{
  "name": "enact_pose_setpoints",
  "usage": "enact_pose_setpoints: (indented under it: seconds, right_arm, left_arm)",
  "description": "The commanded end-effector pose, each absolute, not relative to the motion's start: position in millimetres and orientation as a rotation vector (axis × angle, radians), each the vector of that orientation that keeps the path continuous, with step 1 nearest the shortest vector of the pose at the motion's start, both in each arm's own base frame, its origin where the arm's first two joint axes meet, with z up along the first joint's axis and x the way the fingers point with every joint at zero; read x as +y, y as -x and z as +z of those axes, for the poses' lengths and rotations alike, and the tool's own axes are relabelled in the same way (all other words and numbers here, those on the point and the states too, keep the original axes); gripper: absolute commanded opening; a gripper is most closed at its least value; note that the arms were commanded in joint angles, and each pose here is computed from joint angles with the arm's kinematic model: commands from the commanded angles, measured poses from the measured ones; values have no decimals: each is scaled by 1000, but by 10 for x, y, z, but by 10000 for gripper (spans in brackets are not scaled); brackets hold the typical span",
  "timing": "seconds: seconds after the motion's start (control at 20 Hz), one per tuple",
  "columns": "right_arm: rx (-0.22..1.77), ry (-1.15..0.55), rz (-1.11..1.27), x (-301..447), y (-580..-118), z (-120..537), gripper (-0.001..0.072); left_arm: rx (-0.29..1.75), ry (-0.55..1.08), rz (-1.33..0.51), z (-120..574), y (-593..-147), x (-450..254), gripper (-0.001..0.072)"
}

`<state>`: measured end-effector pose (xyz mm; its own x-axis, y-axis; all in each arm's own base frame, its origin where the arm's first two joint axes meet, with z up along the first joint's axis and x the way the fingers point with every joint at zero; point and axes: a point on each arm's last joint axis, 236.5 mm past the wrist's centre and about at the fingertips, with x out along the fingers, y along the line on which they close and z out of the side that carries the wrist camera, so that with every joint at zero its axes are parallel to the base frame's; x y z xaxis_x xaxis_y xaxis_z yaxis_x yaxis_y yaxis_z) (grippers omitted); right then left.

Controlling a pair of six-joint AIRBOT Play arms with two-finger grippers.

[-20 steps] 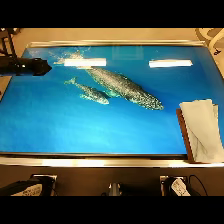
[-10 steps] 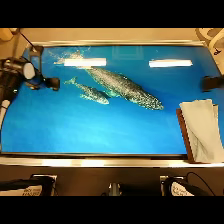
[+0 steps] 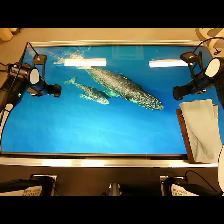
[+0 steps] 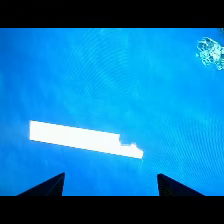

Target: Fold the shirts.

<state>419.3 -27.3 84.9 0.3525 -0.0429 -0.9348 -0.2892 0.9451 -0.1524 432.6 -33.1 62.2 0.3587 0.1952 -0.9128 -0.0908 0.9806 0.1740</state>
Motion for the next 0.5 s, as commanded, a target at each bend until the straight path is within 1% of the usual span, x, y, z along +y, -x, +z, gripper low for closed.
enact_pose_setpoints:
  seconds: [0.0, 0.1, 0.2, 0.3, 0.45]
  right_arm:
    - [1218, 320, 166, -255, -4177, 830, 691]
    - [1218, 319, 166, -255, -4177, 830, 691]
    - [1218, 319, 166, -255, -4177, 830, 691]
    - [1218, 320, 166, -255, -4177, 830, 691]
    - [1218, 319, 166, -255, -4177, 830, 691]
  left_arm:
    - [1188, -98, 185, 622, -4324, -336, 720]
    - [1184, -95, 185, 622, -4338, -341, 720]
    - [1128, 15, 230, 630, -4457, -389, 720]
    - [1094, 23, 217, 642, -4548, -418, 720]
    - [1094, 21, 215, 614, -4571, -427, 720]
